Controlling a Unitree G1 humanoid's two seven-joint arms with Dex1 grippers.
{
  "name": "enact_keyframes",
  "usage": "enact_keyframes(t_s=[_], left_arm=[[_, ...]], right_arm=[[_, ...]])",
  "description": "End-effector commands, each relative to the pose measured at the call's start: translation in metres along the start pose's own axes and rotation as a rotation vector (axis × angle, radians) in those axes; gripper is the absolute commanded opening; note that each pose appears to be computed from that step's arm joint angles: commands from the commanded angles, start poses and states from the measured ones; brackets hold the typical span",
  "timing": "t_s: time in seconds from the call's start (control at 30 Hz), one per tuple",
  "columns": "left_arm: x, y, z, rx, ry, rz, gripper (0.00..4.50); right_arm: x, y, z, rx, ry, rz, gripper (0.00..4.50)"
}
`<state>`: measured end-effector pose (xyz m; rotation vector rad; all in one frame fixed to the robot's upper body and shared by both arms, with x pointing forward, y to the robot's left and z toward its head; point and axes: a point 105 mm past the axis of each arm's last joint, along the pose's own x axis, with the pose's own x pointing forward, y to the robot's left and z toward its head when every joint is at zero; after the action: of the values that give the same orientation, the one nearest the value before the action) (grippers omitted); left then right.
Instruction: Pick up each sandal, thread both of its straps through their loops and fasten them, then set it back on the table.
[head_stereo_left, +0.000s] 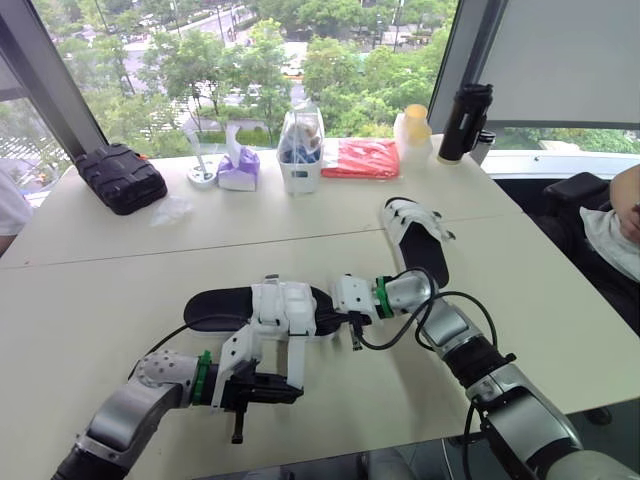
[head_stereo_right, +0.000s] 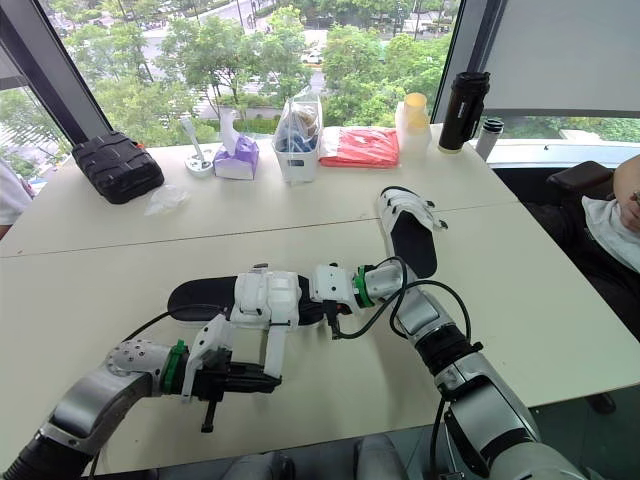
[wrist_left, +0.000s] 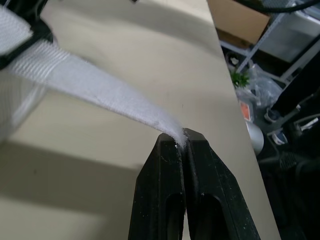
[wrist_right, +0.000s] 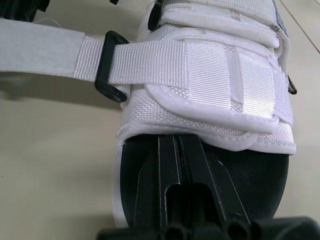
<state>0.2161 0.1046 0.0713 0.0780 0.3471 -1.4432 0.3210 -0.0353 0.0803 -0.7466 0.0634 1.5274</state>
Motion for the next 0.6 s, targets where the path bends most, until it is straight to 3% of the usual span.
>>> enact_keyframes(t_s=[0.03, 0.37, 0.6], left_arm=[[-0.003, -0.003, 0.028, 0.073, -0.094, -0.025, 0.08], [-0.034, 0.020, 0.086, 0.028, -0.241, -0.012, 0.08], [-0.026, 0.053, 0.127, 0.010, -0.340, 0.007, 0.08]], right_arm=[[0.013, 0.037, -0.034, 0.101, 0.114, 0.137, 0.00], [0.013, 0.036, -0.034, 0.101, 0.113, 0.132, 0.00], [0.014, 0.035, -0.034, 0.099, 0.113, 0.130, 0.00]])
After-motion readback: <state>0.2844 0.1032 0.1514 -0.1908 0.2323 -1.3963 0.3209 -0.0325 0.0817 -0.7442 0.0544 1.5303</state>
